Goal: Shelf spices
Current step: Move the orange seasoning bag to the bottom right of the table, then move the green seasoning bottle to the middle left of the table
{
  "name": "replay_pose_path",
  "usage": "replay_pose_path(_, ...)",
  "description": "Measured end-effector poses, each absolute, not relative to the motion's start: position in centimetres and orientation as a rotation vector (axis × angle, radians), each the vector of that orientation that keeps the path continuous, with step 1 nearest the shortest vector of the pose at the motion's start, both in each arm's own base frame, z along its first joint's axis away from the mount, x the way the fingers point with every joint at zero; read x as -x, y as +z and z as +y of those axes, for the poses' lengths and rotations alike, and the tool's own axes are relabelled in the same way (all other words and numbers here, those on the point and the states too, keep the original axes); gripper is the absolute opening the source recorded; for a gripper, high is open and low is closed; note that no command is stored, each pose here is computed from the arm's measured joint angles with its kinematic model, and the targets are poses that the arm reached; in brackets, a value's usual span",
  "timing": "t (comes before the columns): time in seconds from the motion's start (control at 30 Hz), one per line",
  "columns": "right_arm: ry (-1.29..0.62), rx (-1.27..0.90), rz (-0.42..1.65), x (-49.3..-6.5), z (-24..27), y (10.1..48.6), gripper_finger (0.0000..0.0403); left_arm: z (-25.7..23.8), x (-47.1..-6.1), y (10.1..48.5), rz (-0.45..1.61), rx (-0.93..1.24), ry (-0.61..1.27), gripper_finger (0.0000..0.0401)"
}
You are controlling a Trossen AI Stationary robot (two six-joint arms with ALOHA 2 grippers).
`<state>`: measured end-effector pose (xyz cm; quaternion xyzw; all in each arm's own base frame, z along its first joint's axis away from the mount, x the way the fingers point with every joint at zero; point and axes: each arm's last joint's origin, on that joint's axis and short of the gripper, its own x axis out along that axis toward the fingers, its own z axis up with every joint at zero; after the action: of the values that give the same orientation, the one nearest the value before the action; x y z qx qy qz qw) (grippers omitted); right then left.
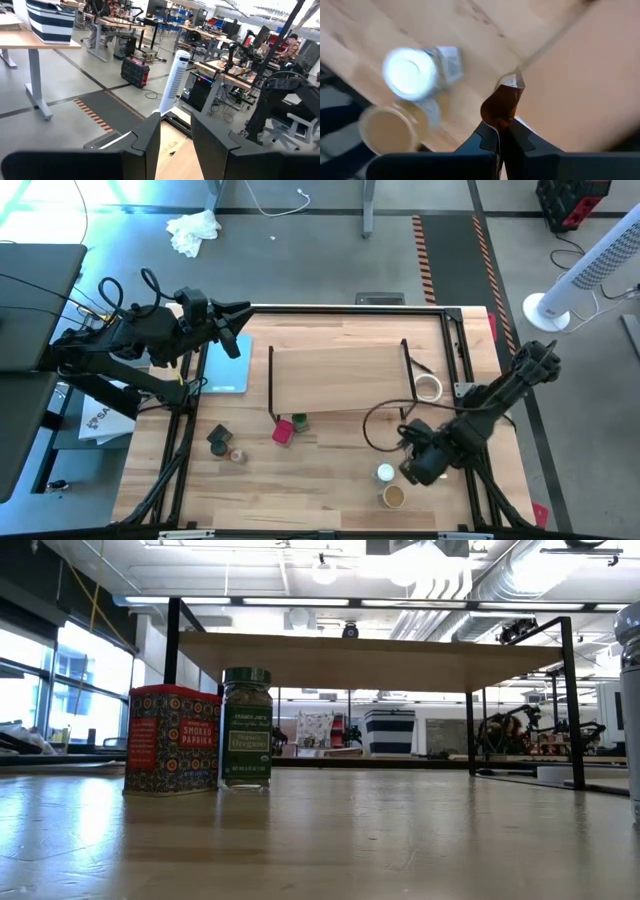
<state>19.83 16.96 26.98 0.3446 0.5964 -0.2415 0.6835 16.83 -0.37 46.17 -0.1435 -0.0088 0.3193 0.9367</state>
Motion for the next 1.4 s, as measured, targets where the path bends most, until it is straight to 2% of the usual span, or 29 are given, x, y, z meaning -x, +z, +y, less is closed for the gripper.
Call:
replay_pose_path(0.13,-0.487,-0.825,1.287,-20.8,16.1,26.0,0.0,-0.4,-16.8,46.1,-0.019,0.3,0.653,0.0103)
replay_pose_path(0.37,-0.555,-0.784,1.304,-21.7,13.6,24.4,0.0,-0.4,-16.8,46.1,-0.019,0.301,0.659,0.0103)
replay_pose_path(0.67,-0.542,-0.827,1.336,-22.2,12.5,23.1,0.0016,-0.4,-16.8,46.1,-0.015,0.299,0.661,0.0103)
replay_pose_path(0.87,-0.544,-0.825,1.337,-22.2,12.5,23.1,0.0037,-0.3,-16.8,46.1,-0.016,0.293,0.688,0.0103)
replay_pose_path(1.17,-0.559,-0.824,1.325,-22.2,12.4,23.1,0.009,-0.3,-16.7,45.9,0.0,0.285,0.69,0.0103)
replay_pose_path(1.4,-0.546,-0.828,1.315,-22.4,12.5,23.6,0.0103,-0.3,-16.7,45.9,-0.001,0.287,0.68,0.0103)
